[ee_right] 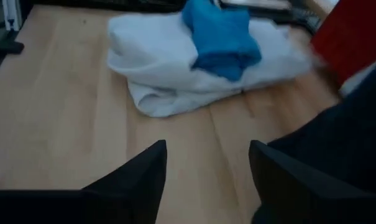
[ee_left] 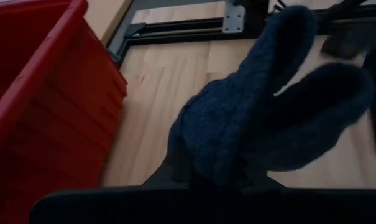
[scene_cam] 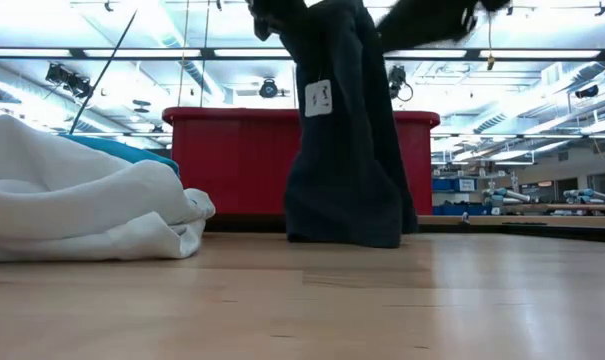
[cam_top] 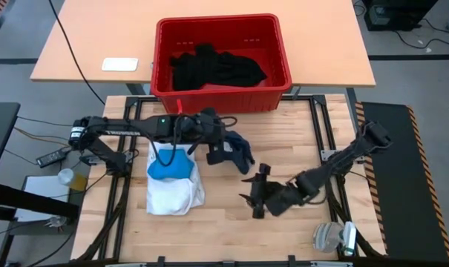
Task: Fold laundry
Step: Fold the dark blue underwear
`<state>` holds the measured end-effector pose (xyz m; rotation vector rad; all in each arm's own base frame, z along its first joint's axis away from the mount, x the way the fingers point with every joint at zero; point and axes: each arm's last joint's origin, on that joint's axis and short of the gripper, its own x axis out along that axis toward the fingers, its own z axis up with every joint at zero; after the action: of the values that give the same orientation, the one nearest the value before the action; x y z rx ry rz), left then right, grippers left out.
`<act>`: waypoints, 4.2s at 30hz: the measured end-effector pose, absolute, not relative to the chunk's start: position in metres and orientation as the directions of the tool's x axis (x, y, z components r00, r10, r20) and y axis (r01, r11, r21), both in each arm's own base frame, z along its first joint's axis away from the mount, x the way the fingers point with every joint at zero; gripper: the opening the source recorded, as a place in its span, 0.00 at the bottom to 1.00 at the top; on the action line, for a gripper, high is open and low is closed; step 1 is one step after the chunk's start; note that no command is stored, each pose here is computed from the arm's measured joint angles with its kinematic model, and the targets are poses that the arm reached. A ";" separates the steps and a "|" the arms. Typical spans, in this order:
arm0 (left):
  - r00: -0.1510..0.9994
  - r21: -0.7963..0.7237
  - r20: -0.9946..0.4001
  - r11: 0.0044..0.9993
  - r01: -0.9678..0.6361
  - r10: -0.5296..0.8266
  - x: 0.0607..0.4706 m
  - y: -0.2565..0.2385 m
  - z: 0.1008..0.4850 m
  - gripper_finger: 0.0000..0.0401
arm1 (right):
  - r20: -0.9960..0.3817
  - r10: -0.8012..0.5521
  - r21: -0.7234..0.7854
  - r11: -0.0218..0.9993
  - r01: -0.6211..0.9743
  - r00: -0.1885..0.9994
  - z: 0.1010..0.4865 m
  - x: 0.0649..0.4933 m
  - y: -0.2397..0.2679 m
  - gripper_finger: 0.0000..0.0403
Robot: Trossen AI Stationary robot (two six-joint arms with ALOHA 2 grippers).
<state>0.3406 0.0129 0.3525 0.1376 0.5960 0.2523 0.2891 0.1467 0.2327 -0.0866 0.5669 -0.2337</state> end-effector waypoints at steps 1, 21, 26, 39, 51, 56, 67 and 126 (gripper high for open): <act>0.797 0.200 -0.537 0.960 -0.198 0.276 0.341 0.013 0.352 0.06 | -0.514 -0.237 -0.123 0.972 0.202 0.825 0.222 0.291 0.139 0.57; 0.766 0.169 -0.575 0.957 -0.234 0.289 0.347 0.011 0.340 0.06 | -0.256 -0.460 -0.114 0.888 0.445 0.851 0.129 0.351 0.122 0.43; 0.762 0.165 -0.586 0.962 -0.220 0.275 0.347 0.006 0.339 0.06 | -0.316 -0.574 -0.089 0.811 0.579 0.756 0.122 0.338 0.103 0.40; 0.772 0.243 -0.566 0.954 -0.177 0.288 0.348 0.008 0.341 0.06 | -0.237 -0.746 -0.178 0.663 0.727 0.622 0.122 0.280 0.055 0.38; 0.857 0.528 -0.358 0.837 -0.142 0.371 0.352 0.044 0.372 0.06 | -0.107 -0.793 -0.294 0.601 0.743 0.599 0.169 0.283 -0.041 0.37; 0.825 0.461 -0.483 0.886 -0.046 0.293 0.352 0.032 0.357 0.06 | -0.240 -0.683 -0.229 0.730 0.644 0.690 0.155 0.282 -0.047 0.36; 0.668 0.127 -0.742 0.989 0.070 0.048 0.364 -0.013 0.257 0.06 | -0.548 -0.321 -0.028 0.930 0.367 0.772 0.129 0.274 0.011 0.36; 0.703 0.100 -0.711 0.988 0.115 -0.010 0.388 -0.025 0.215 0.11 | -0.503 -0.204 0.005 0.971 0.239 0.840 0.070 0.295 0.100 0.36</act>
<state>0.3877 -0.0252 0.2145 0.1411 0.7889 -0.0697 0.2950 0.0996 0.0699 0.0681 0.5237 -0.2345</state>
